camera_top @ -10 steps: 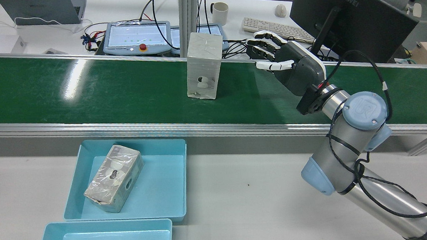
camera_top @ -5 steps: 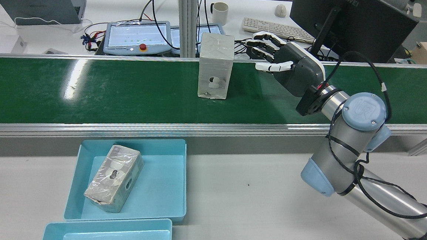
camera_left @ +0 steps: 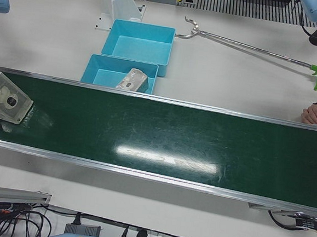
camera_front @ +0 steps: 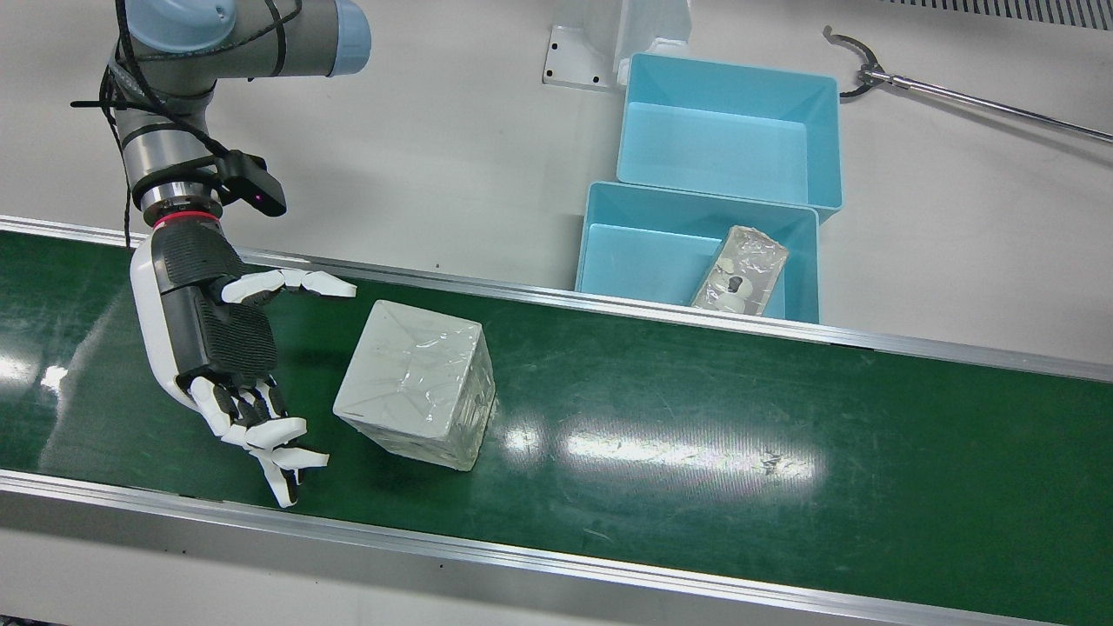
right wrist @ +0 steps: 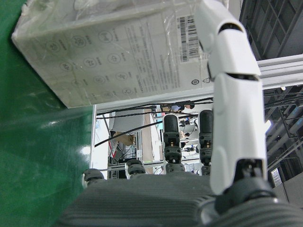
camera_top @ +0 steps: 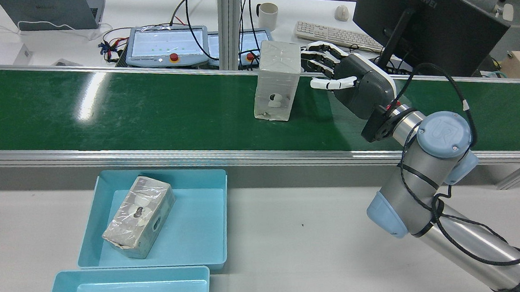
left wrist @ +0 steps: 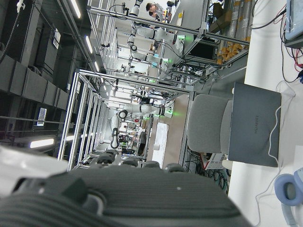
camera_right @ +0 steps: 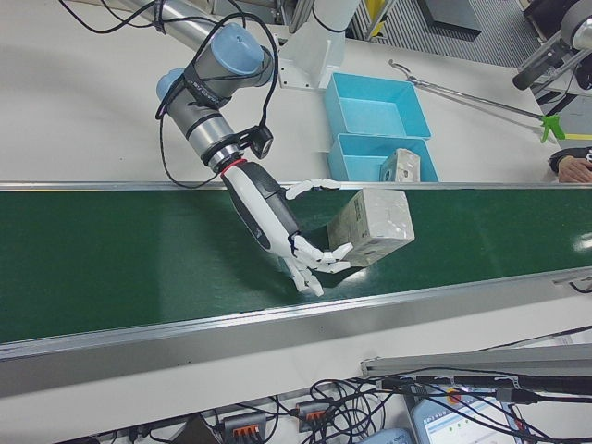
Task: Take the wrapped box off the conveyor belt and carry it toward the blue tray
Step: 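Close the right hand fingers around the wrapped white box, then lift the wrapped box off the belt with the right hand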
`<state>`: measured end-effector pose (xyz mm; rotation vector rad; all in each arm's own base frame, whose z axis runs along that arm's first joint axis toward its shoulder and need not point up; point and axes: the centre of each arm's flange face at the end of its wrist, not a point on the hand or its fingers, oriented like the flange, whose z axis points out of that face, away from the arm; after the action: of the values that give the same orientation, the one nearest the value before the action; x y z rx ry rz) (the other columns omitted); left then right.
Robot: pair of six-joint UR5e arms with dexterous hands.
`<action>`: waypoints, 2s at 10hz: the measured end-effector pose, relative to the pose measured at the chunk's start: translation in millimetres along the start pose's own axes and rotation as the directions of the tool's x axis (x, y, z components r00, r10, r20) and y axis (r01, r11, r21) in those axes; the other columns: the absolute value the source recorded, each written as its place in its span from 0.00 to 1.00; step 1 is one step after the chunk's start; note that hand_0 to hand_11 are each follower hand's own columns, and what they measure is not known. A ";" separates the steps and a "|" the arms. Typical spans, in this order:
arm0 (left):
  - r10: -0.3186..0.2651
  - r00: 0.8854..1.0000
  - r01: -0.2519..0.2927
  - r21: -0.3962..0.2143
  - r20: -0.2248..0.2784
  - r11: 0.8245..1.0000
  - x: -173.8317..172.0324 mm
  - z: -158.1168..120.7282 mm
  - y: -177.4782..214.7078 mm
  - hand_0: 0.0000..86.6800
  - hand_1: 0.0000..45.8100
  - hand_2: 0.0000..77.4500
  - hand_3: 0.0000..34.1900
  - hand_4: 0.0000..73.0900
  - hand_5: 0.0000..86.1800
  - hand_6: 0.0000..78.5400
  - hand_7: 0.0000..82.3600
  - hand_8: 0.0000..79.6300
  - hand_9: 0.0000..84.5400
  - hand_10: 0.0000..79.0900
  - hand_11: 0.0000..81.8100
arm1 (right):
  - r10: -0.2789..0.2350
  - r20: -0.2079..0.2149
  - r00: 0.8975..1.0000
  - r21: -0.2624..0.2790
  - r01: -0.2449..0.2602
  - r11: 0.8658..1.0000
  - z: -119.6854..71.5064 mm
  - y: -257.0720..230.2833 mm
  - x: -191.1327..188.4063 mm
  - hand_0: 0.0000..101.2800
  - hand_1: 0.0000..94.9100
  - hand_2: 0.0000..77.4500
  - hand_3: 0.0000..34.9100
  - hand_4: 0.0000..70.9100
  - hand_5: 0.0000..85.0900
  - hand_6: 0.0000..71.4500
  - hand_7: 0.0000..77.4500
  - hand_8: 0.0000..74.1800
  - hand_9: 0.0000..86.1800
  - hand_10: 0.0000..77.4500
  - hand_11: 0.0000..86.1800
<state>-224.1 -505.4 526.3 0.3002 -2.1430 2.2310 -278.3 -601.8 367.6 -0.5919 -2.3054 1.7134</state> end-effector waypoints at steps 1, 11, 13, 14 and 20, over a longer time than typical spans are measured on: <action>0.000 1.000 0.000 0.000 0.000 1.000 0.0 0.0 0.0 0.00 0.00 0.01 0.00 0.00 0.01 0.00 0.01 0.00 0.00 0.01 0.00 | -0.005 -0.003 1.000 0.002 0.005 1.000 -0.2 0.0 -0.3 0.49 0.20 0.26 0.69 0.16 0.43 0.05 0.33 0.00 0.06 0.00 0.01; 0.000 1.000 0.000 0.000 0.000 1.000 0.0 0.0 0.0 0.00 0.00 0.01 0.00 0.00 0.01 0.01 0.00 0.00 0.00 0.01 0.00 | -0.010 -0.003 1.000 -0.001 0.010 1.000 0.8 2.4 -2.9 0.49 0.19 0.30 0.76 0.15 0.43 0.05 0.33 0.00 0.07 0.00 0.01; 0.000 1.000 0.000 0.000 0.000 1.000 0.0 0.0 0.0 0.00 0.00 0.01 0.00 0.00 0.01 0.01 0.00 0.00 0.00 0.00 0.00 | -0.012 0.004 1.000 -0.002 0.012 1.000 0.8 2.9 -7.6 0.49 0.20 0.32 0.76 0.15 0.44 0.05 0.33 0.00 0.08 0.00 0.01; 0.000 1.000 0.000 0.000 0.000 1.000 0.0 0.0 0.0 0.00 0.00 0.01 0.00 0.00 0.01 0.01 0.01 0.00 0.00 0.00 0.00 | -0.012 0.007 1.000 -0.002 0.012 1.000 0.8 2.9 -9.2 0.49 0.20 0.34 0.76 0.15 0.44 0.05 0.33 0.00 0.08 0.00 0.01; 0.000 1.000 0.000 0.000 0.000 1.000 0.0 0.0 0.0 0.00 0.00 0.01 0.00 0.00 0.01 0.01 0.00 0.00 0.00 0.01 0.00 | -0.009 0.007 1.000 0.003 0.009 1.000 1.8 5.9 -3.6 0.54 0.12 0.42 0.30 0.28 0.66 0.26 0.55 0.29 0.37 0.12 0.15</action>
<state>-224.1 -505.4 526.3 0.3002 -2.1430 2.2310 -274.6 -603.5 361.7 -0.5743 -2.3066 1.7171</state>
